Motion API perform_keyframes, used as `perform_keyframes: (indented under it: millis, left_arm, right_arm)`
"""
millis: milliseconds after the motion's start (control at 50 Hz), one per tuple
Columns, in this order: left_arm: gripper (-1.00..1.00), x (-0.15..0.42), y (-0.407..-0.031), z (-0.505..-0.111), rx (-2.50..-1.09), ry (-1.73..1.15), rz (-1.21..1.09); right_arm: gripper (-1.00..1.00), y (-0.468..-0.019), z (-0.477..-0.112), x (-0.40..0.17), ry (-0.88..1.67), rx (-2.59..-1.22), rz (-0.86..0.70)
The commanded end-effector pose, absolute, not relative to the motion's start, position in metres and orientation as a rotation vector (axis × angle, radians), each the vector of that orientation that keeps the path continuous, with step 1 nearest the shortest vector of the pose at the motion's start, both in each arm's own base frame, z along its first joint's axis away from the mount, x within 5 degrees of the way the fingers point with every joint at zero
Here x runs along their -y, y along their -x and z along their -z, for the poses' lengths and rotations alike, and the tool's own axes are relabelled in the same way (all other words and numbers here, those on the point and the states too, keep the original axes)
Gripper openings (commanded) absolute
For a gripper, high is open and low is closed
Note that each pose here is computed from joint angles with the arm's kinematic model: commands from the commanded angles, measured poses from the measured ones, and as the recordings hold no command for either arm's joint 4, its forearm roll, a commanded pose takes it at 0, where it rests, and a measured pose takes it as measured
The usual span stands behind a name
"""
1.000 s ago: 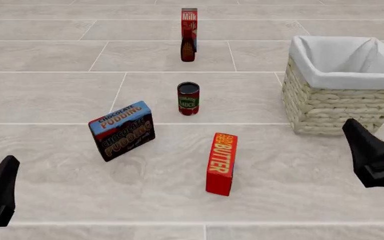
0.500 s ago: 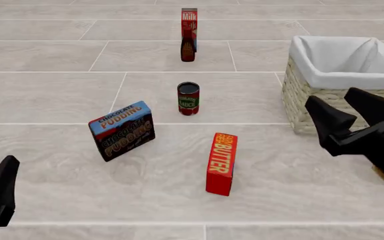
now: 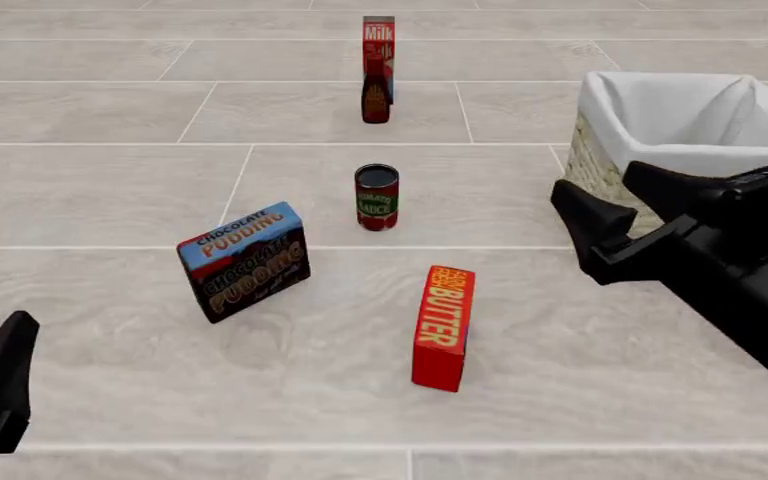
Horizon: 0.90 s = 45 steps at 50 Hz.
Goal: Pick the tomato sauce and place it in the basket.
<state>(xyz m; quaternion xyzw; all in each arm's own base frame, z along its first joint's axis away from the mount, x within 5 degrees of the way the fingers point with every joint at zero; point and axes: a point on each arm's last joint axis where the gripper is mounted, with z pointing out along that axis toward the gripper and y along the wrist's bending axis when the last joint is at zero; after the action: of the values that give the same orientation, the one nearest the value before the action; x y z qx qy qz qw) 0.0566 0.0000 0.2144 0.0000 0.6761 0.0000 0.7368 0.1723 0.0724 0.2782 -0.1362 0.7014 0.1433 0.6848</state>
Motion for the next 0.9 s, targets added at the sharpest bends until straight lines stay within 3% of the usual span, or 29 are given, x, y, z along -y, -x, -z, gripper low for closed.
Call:
perform_keyframes:
  millis: [20, 420, 900]
  left_arm:
    - [1.00, 0.000, -0.057, -0.214, -1.485, 0.000, 0.000]
    - [1.00, 0.000, -0.057, -0.214, -1.485, 0.000, 0.000]
    - [1.00, 0.000, -0.057, -0.214, -1.485, 0.000, 0.000]
  right_arm:
    - [1.00, -0.190, -0.273, -0.080, 0.332, -1.596, -0.294]
    - [1.00, -0.232, -0.264, -0.078, 0.434, -1.657, -0.103]
    - [1.00, -0.257, -0.272, -0.092, 0.359, -1.696, -0.201]
